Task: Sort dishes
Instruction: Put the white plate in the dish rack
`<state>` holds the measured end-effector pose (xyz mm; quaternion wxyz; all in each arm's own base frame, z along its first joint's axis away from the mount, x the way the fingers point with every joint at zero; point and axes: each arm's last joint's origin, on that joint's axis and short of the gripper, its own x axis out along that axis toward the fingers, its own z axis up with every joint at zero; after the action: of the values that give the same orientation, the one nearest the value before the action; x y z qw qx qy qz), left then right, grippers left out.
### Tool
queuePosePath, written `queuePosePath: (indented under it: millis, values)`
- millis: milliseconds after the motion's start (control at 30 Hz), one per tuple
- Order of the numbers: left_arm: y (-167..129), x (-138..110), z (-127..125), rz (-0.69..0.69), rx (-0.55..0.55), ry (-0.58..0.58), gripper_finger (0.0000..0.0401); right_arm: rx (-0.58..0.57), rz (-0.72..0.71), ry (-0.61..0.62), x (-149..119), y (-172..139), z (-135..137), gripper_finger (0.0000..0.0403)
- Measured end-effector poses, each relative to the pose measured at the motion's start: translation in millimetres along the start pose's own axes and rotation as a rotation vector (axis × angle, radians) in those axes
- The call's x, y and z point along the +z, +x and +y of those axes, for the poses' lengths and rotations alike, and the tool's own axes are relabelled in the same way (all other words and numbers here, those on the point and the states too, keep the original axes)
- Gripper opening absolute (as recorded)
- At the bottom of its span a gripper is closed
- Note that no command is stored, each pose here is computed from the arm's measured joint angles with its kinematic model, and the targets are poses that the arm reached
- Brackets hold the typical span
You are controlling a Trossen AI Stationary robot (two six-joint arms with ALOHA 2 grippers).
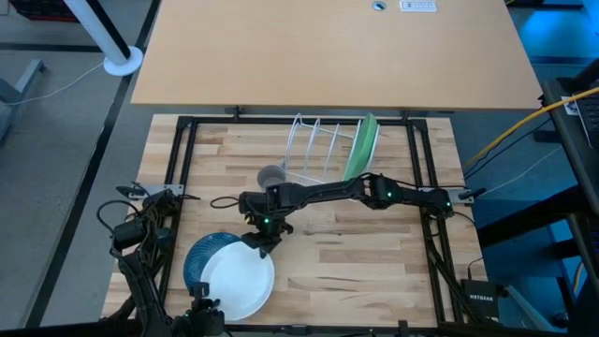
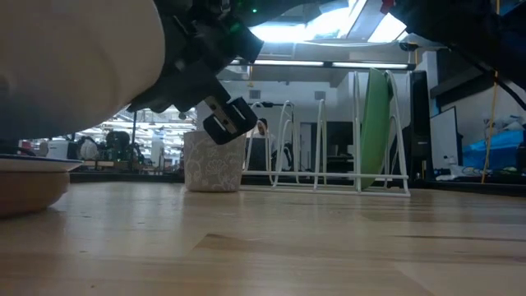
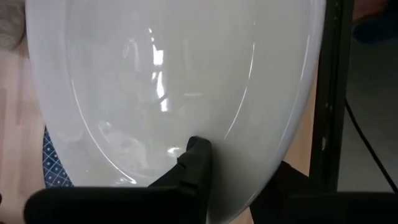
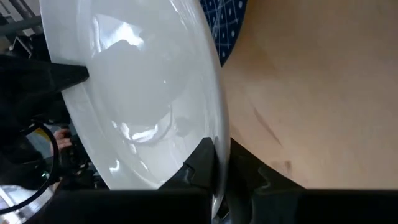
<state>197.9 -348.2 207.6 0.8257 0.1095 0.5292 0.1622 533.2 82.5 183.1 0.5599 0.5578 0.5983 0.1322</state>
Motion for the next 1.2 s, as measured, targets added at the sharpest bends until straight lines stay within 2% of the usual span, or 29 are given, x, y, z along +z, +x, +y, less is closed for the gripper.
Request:
queuePosePath:
  millis: [333,500,567,700,833,1200]
  values:
    - [-11,6,4,-0.012,0.005,0.014,0.0069,0.023,0.118,0.059,-5,-1,-3,0.0020]
    - [-15,9,3,-0.013,-0.019,0.061,0.0062,0.026,0.122,0.069,-5,-1,-2,0.0020]
    - [-15,9,3,-0.015,-0.024,0.090,0.0047,0.015,0.102,0.073,-4,-1,-3,0.0022]
    - [-15,9,2,-0.017,-0.026,0.139,0.0009,-0.014,0.042,0.059,-3,0,-3,0.0056]
    - [-15,9,3,-0.010,-0.026,0.144,0.0007,-0.029,0.013,0.048,-3,1,-2,0.0073]
    - [-15,9,3,-0.003,-0.024,0.117,0.0004,-0.079,-0.093,0.033,-1,1,-3,0.0069]
